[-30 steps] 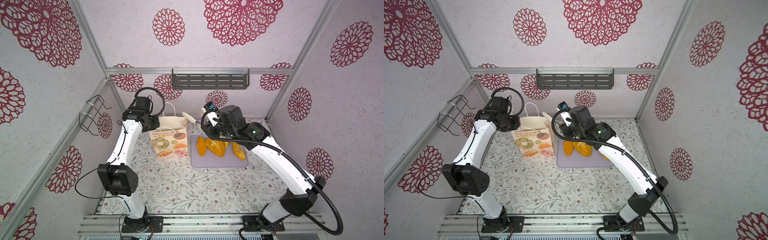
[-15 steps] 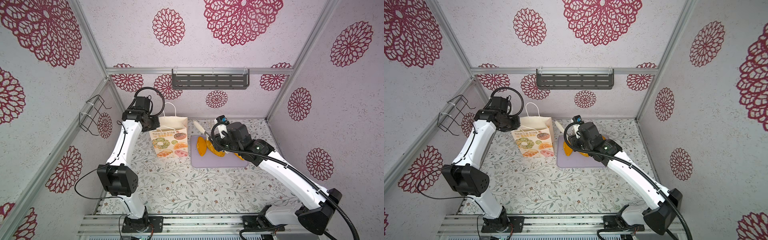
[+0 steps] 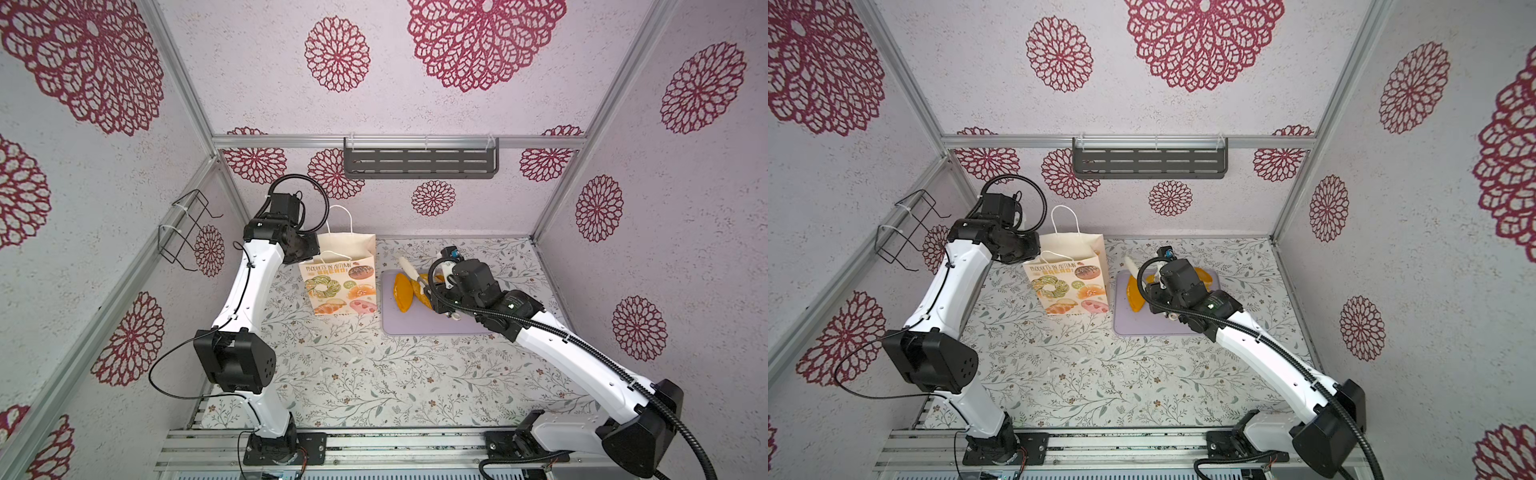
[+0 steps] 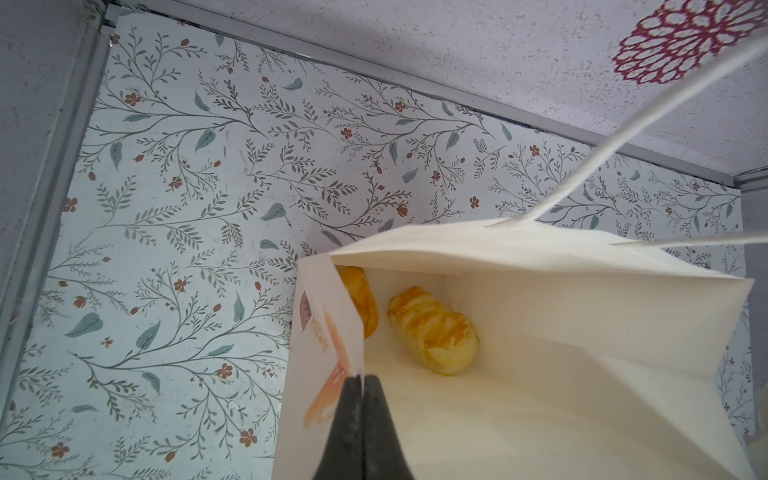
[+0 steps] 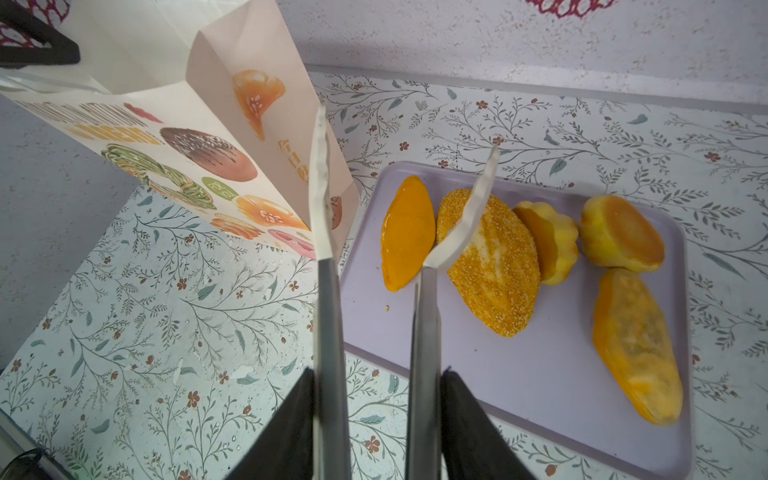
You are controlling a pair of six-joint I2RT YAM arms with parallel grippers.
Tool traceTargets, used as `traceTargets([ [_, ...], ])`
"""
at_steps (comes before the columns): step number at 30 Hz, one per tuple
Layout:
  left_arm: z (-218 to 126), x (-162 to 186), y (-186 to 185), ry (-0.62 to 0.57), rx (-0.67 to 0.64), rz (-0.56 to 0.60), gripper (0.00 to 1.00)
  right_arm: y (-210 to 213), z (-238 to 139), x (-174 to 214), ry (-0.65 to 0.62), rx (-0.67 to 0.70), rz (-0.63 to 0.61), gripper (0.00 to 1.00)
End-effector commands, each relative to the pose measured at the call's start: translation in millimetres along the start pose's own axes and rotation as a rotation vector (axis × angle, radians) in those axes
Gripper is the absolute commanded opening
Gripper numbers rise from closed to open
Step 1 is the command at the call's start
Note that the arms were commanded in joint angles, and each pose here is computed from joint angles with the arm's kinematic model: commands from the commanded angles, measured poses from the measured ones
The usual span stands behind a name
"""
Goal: Place the fake bread into the paper bag
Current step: 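Move the open tongs back over the tray with the right gripper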
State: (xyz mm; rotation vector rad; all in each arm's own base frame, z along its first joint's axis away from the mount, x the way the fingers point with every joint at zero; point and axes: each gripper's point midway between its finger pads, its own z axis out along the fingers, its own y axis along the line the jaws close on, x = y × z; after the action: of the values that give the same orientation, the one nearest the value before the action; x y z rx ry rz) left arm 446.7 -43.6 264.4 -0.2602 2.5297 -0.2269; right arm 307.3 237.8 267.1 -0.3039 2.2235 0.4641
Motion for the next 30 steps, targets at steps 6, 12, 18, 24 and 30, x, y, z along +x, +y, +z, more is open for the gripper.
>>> traceTargets([
  [6,2.9,0.4,-7.7,0.011,0.042,-0.003,0.00,-2.6,-3.3,-10.9,-0.080,-0.020,0.124,0.48],
  [12,2.1,-0.8,-0.6,-0.004,0.003,0.005,0.00,1.8,7.3,-6.3,-0.070,-0.051,0.156,0.48],
  [18,-0.3,-2.3,0.9,-0.007,0.001,0.003,0.00,3.6,25.3,10.5,0.001,-0.054,0.200,0.48],
  [24,-1.2,-2.6,1.5,-0.011,-0.002,0.000,0.00,-0.3,42.9,24.9,0.046,-0.029,0.222,0.47],
  [30,4.9,-0.5,1.7,0.004,-0.004,-0.002,0.00,-2.4,60.3,40.7,0.096,-0.014,0.227,0.47],
])
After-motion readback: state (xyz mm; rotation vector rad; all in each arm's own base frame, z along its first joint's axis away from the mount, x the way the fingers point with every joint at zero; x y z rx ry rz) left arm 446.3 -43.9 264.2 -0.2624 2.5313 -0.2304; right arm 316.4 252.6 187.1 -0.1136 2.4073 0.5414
